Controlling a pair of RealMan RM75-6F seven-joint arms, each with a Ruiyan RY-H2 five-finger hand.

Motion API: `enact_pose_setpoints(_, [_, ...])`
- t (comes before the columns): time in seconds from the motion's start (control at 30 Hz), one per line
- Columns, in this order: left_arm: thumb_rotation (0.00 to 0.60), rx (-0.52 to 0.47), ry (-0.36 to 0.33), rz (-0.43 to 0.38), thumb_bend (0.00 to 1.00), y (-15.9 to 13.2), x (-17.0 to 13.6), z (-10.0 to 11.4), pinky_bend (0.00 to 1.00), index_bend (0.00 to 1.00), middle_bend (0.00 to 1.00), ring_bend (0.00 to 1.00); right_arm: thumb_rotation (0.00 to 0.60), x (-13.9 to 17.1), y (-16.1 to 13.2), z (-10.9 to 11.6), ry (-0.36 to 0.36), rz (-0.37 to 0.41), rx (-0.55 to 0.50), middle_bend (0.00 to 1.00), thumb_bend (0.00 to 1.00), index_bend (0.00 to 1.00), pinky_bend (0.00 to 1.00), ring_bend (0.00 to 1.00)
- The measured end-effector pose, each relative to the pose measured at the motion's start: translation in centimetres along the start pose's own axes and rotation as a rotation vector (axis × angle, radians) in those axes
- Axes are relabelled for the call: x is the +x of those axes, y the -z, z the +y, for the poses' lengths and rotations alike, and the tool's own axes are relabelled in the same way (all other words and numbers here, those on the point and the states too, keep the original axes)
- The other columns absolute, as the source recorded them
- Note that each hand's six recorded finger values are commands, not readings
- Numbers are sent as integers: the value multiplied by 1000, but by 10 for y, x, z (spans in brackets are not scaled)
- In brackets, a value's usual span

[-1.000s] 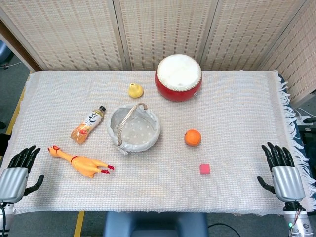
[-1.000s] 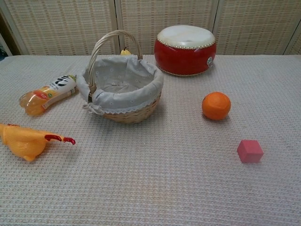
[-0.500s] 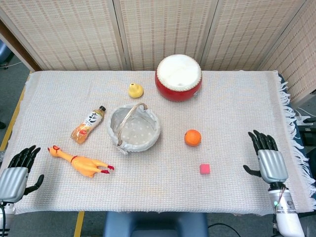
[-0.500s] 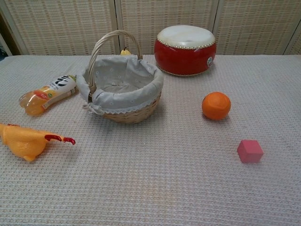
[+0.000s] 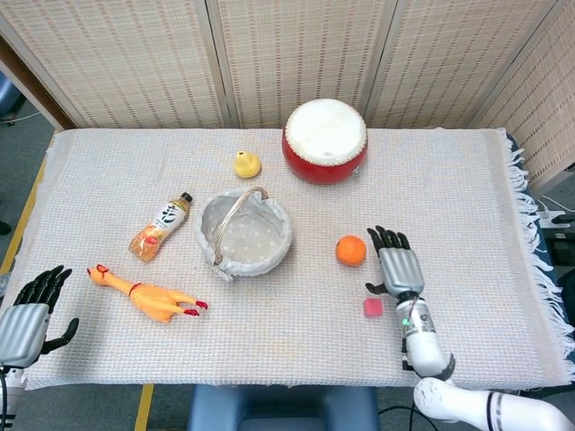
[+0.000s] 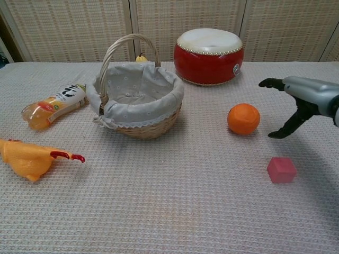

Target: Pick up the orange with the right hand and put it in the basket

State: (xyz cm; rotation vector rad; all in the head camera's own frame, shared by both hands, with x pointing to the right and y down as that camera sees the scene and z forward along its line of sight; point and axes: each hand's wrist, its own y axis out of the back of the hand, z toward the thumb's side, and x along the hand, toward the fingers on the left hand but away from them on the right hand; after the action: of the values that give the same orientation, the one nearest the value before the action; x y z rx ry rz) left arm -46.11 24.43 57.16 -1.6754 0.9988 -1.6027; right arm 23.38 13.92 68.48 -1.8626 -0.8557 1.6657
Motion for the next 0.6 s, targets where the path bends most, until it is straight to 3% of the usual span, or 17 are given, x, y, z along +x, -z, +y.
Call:
enact_pose_setpoints(0.33, [600,-21,11,4,372,1,1,0,107,0,0,0,600,-40,-31,-19,4,-37,68,0,76,0,98,0])
enact_pose_setpoints(0.47, [600,-26,16,3,372,1,1,0,106,0,0,0,600,-52,-38,-26,7,-54,79,6,168,56,182,1])
enact_pose_setpoints(0.53, [600,-28,18,1,374,1,0,0,106,0,0,0,600,-58,-40,-30,12,-65,88,90,230,103,278,71])
enact_pose_setpoints(0.6, [600,-28,18,-2,375,0,0,0,107,0,0,0,600,-63,-42,-32,22,-73,93,317,290,120,498,310])
